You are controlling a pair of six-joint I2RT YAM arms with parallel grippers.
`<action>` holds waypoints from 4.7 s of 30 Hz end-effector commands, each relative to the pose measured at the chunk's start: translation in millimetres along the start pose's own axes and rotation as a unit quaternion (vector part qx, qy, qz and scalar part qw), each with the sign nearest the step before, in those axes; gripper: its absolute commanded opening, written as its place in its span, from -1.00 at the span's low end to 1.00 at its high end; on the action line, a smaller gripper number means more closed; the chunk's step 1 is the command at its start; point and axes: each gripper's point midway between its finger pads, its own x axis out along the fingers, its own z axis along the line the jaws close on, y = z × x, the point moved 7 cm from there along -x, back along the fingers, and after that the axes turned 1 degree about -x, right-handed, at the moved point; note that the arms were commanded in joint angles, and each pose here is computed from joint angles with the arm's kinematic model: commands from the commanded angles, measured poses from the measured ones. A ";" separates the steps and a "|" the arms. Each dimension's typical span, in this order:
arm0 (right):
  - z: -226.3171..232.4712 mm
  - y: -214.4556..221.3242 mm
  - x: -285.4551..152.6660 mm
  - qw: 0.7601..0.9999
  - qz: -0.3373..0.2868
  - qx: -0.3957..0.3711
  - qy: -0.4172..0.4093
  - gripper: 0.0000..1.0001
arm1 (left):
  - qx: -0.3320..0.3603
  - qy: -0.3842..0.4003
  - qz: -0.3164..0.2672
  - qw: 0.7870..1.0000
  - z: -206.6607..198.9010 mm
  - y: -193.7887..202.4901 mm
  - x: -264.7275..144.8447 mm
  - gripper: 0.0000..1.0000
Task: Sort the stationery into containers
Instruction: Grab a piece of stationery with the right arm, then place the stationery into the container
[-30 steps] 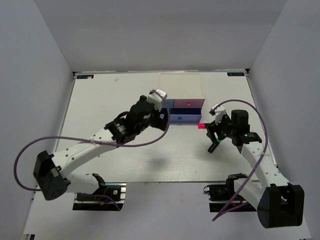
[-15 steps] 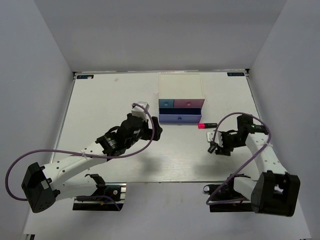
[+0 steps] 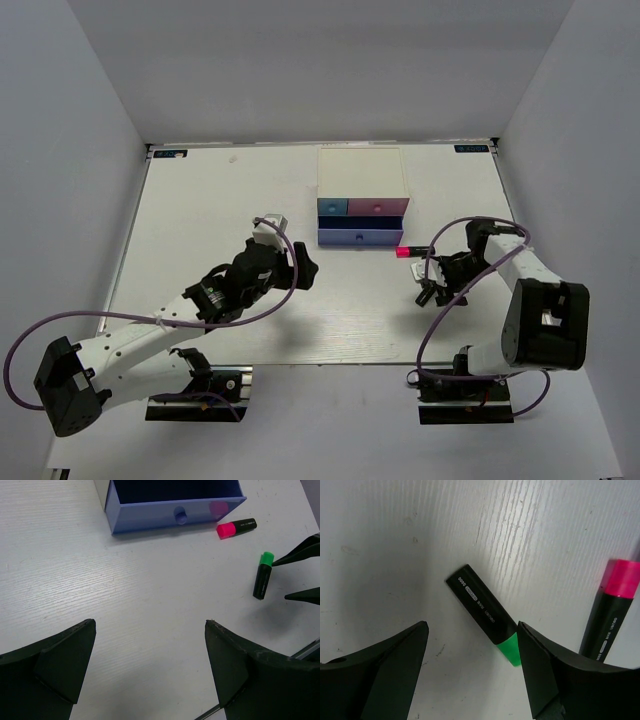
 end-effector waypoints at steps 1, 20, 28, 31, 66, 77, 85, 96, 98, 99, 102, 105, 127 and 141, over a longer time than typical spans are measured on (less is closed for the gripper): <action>-22.0 7.8 -4.1 0.987 0.032 -0.155 -0.011 0.55 | -0.014 0.004 -0.018 1.000 -0.5 -5.8 -4.0 0.99; -48.3 38.7 14.2 0.982 0.060 -0.171 -0.060 0.20 | -0.009 -0.004 -0.006 1.000 -2.2 -3.8 4.0 0.99; -30.6 41.5 27.5 0.982 0.065 -0.160 -0.079 0.13 | -0.008 -0.006 -0.002 1.000 -0.2 -0.6 4.5 0.99; -25.0 39.2 28.8 0.982 0.061 -0.158 -0.089 0.08 | -0.008 -0.006 -0.002 1.000 -0.2 -0.6 4.5 0.99; -166.8 -115.6 -29.8 0.936 -0.055 -0.114 0.328 -0.88 | -0.027 0.011 -0.011 1.000 -1.3 2.7 3.5 0.99; -177.2 -116.0 0.8 0.947 -0.021 -0.085 0.308 -0.94 | -0.032 0.007 -0.015 0.999 2.5 4.3 -1.0 0.99; -176.4 -113.7 10.3 0.944 0.007 -0.070 0.324 -0.99 | -0.038 0.010 -0.019 0.999 1.7 2.6 -2.6 0.99; -172.9 -115.3 21.6 0.943 0.027 -0.071 0.325 -0.81 | -0.042 0.010 -0.019 0.999 2.7 4.3 -3.7 0.99; -172.0 -114.5 23.7 0.943 0.030 -0.066 0.324 -0.78 | -0.044 0.012 -0.022 0.999 2.3 2.6 -5.3 0.99; -172.3 -114.1 24.1 0.943 0.033 -0.064 0.324 -0.75 | -0.044 0.012 -0.022 0.999 2.3 2.6 -5.3 0.99; -169.7 -115.8 27.9 0.944 0.035 -0.061 0.322 -0.68 | -0.042 0.010 -0.019 0.999 4.2 5.9 -4.7 0.99; -166.6 -114.6 30.6 0.945 0.041 -0.054 0.320 -0.58 | -0.044 0.012 -0.022 0.999 3.7 4.3 -6.3 0.99; -166.1 -117.6 37.7 0.938 0.045 -0.041 0.342 -0.18 | -0.050 0.011 -0.029 0.998 6.6 5.4 -9.7 0.99; -160.8 -122.3 36.2 0.938 0.033 -0.034 0.343 -0.07 | -0.051 0.014 -0.032 0.998 7.6 5.5 -12.2 0.99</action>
